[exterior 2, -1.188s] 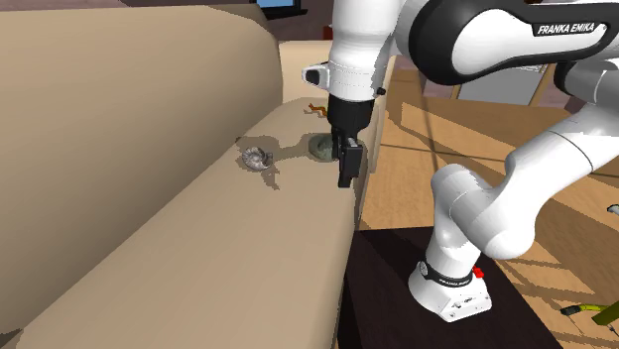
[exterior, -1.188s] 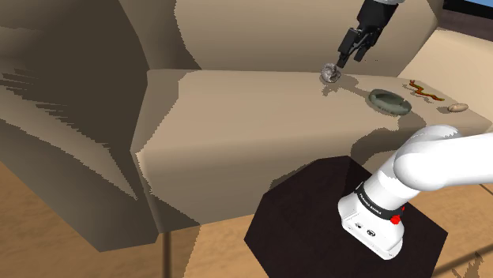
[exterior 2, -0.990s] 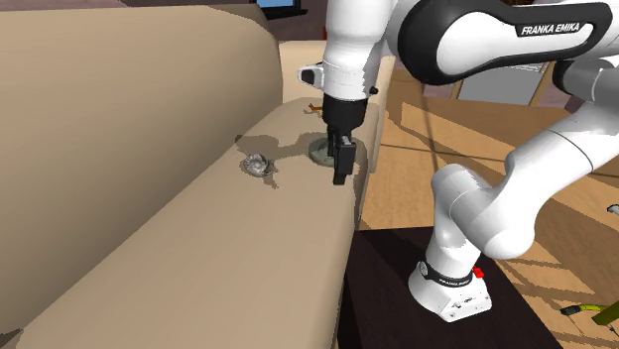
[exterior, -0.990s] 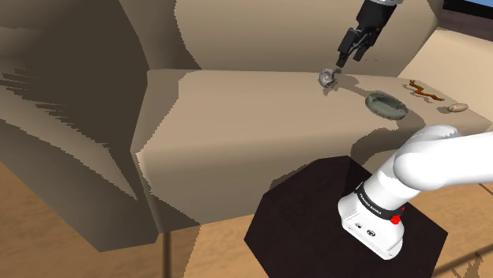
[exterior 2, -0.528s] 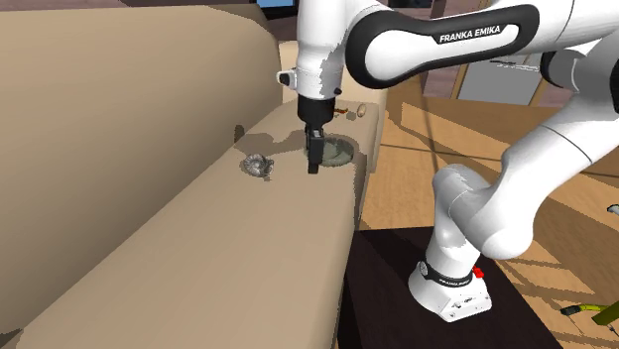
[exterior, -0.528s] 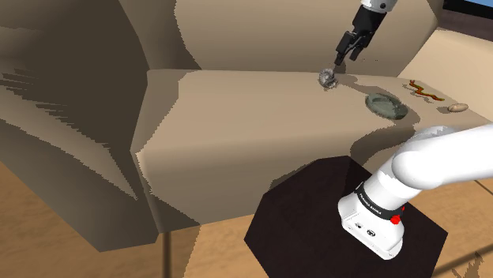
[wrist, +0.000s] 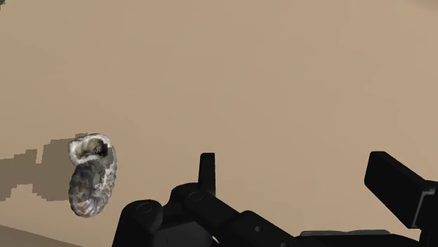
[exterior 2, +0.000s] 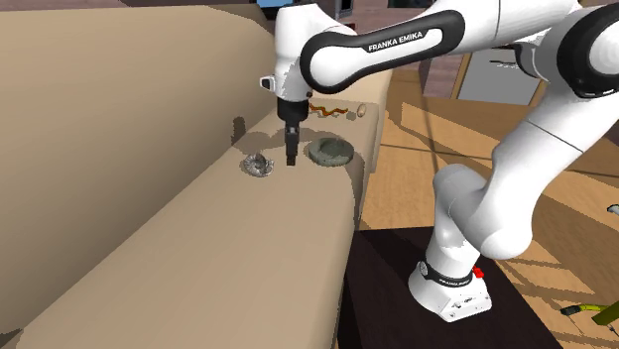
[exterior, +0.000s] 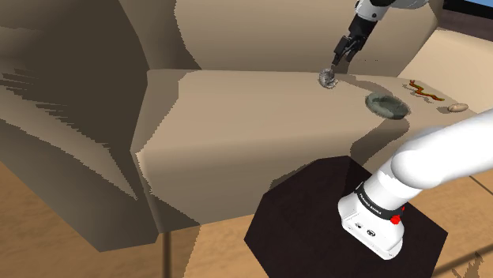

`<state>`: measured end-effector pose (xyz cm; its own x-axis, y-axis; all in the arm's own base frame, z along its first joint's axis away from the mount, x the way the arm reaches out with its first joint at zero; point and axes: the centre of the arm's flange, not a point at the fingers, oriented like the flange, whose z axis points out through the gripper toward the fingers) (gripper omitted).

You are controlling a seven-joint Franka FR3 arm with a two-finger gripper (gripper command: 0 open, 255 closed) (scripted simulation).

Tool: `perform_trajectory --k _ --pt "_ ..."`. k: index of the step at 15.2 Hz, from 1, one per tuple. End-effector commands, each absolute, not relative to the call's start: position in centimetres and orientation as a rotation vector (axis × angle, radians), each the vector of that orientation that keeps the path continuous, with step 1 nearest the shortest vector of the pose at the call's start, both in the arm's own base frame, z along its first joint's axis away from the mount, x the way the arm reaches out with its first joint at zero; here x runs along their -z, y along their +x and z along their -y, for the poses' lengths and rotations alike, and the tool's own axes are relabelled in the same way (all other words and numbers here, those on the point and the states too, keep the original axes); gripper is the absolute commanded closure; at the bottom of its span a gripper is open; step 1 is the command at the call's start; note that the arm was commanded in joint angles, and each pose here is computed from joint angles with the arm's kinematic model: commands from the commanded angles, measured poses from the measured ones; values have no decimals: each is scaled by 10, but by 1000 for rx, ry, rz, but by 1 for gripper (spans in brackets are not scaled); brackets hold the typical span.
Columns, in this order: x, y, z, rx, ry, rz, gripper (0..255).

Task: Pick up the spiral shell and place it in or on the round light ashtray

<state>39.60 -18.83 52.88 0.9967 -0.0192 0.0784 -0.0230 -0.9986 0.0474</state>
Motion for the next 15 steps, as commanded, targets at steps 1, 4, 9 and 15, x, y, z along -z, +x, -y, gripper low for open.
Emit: perform_trajectory --k 1,4,9,15 --pt "-523 409 211 -128 3095 33 0" --pt "-511 426 245 -139 3103 36 0" --pt "-491 456 302 -157 3116 41 0" --pt "-467 492 370 -178 3132 47 0"
